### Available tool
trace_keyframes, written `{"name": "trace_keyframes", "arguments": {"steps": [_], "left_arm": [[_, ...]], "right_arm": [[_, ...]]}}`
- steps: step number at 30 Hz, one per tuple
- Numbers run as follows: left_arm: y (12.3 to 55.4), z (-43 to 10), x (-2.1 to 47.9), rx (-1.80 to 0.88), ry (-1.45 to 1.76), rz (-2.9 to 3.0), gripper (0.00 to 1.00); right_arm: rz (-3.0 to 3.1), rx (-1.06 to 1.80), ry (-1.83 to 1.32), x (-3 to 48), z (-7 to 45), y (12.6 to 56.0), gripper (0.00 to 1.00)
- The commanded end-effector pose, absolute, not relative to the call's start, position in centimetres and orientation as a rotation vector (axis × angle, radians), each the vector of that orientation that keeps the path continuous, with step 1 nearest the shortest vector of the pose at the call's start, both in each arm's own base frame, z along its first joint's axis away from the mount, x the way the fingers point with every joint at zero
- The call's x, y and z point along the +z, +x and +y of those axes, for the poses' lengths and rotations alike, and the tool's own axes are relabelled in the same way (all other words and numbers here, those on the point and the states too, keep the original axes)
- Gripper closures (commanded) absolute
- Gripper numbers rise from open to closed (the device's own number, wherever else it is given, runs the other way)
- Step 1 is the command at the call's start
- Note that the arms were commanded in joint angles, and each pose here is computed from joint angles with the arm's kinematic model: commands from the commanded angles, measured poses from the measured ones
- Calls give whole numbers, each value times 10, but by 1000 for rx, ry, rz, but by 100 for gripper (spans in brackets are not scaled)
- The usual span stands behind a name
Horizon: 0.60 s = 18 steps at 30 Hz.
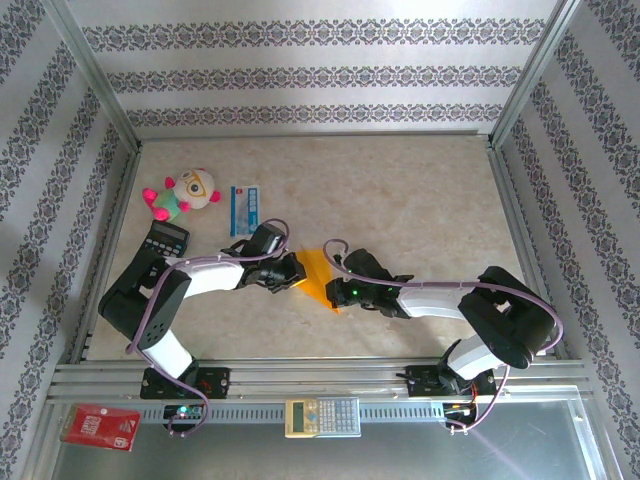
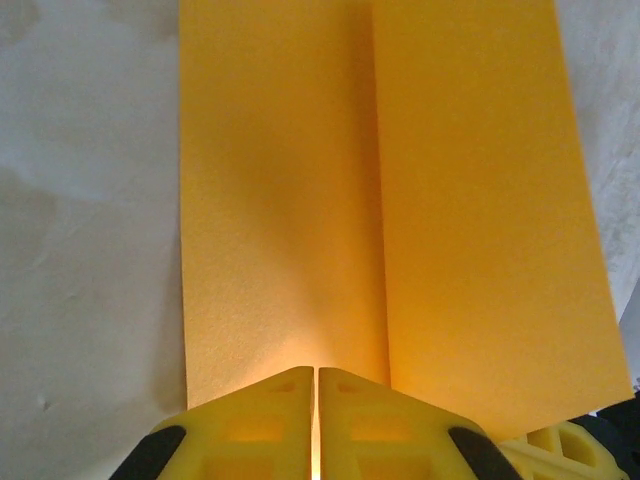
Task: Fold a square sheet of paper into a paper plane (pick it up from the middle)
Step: Fourth fold the wing at the center of the table.
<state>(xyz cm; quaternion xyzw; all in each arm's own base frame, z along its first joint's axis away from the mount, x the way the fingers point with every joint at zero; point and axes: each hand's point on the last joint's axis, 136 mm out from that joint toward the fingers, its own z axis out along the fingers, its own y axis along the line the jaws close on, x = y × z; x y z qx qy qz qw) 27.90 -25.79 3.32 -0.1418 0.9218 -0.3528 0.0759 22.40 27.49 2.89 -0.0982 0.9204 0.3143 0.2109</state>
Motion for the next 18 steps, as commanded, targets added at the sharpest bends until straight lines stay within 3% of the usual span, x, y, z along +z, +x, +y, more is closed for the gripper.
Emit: {"name": "trace_keyframes", "arguments": {"steps": [1, 18], "left_arm": [[289, -274, 45, -1123, -323, 2709, 89], [279, -263, 11, -1026, -337, 2790, 90]], "right_arm": [[2550, 936, -233, 30, 276, 224, 100], [2598, 1044, -133, 17, 270, 223, 98]]}}
